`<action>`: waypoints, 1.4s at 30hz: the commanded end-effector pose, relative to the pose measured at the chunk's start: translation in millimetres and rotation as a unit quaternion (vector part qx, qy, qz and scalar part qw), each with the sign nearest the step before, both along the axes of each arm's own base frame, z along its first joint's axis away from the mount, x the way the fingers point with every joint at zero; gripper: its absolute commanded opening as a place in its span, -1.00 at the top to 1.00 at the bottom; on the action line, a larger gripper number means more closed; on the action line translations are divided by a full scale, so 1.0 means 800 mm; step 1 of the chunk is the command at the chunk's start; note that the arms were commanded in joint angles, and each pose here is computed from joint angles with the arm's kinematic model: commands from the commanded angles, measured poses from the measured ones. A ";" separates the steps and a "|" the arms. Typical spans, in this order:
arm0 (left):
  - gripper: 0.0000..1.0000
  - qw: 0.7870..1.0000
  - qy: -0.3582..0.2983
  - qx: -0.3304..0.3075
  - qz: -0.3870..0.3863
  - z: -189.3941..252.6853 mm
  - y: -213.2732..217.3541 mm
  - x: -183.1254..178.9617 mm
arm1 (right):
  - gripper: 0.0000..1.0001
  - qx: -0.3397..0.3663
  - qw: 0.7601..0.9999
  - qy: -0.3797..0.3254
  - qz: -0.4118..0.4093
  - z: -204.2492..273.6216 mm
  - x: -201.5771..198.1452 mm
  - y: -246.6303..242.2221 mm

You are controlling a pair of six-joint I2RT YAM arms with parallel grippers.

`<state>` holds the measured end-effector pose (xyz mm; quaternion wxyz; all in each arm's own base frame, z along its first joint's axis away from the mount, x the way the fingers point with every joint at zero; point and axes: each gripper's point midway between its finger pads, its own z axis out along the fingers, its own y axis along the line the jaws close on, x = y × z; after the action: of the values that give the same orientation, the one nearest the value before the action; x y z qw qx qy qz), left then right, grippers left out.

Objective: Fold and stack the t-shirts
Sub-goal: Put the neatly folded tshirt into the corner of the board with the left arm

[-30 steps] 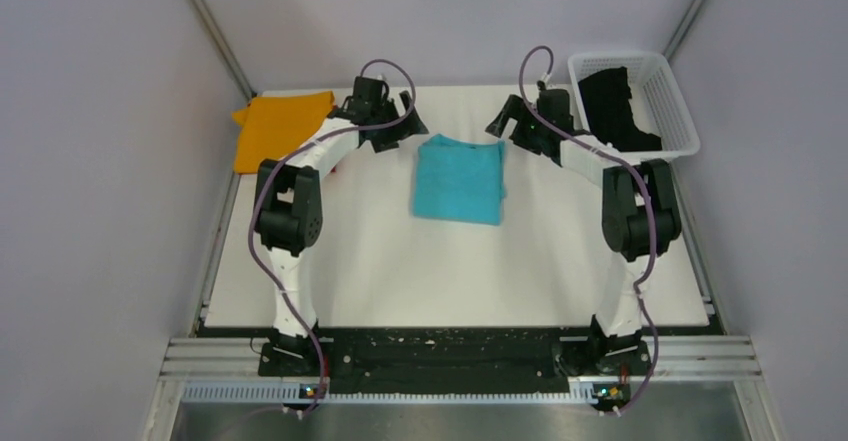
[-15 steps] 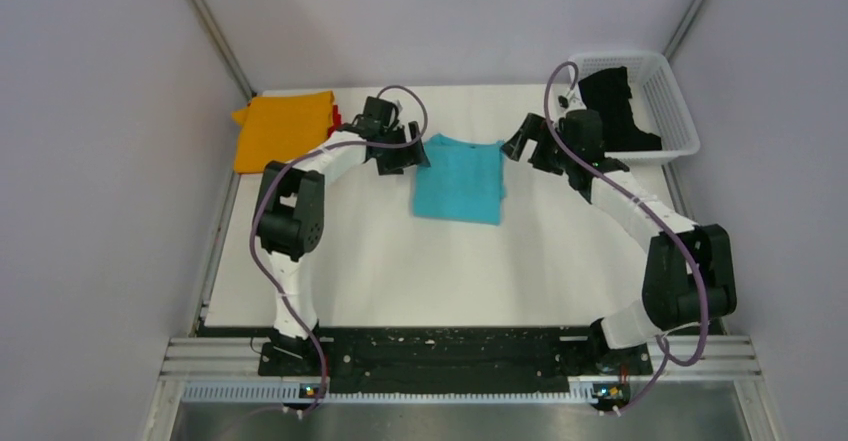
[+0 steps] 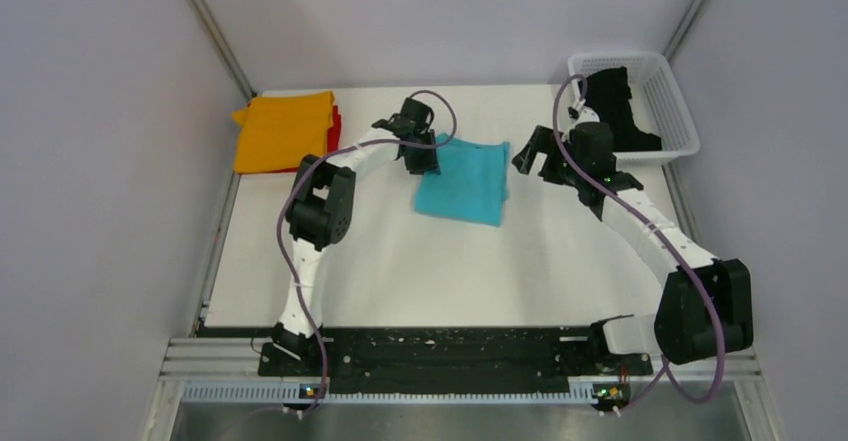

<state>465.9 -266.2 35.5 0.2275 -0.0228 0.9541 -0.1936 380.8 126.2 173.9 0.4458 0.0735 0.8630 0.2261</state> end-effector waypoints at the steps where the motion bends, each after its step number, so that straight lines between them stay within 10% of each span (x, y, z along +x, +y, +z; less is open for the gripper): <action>1: 0.45 0.996 0.044 0.077 0.014 -0.045 0.003 -0.018 | -0.98 -0.028 0.999 -0.023 -0.024 0.012 -0.004 -0.021; 3: 0.98 0.992 0.036 0.120 0.022 -0.048 0.009 -0.014 | -0.98 -0.036 0.998 -0.026 -0.033 0.014 -0.005 -0.027; 24: 1.00 0.863 -0.184 0.462 0.088 0.179 0.237 0.052 | -0.97 -0.062 0.995 -0.056 -0.050 0.031 -0.006 -0.042; 42: 1.00 0.844 -0.254 0.465 0.083 0.311 0.331 0.078 | -0.97 -0.083 0.993 -0.058 -0.068 0.029 0.000 -0.054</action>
<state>521.8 -3.4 220.4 0.3958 0.0688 0.8596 0.3157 374.7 88.9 179.4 0.4860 0.0810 0.8600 0.1332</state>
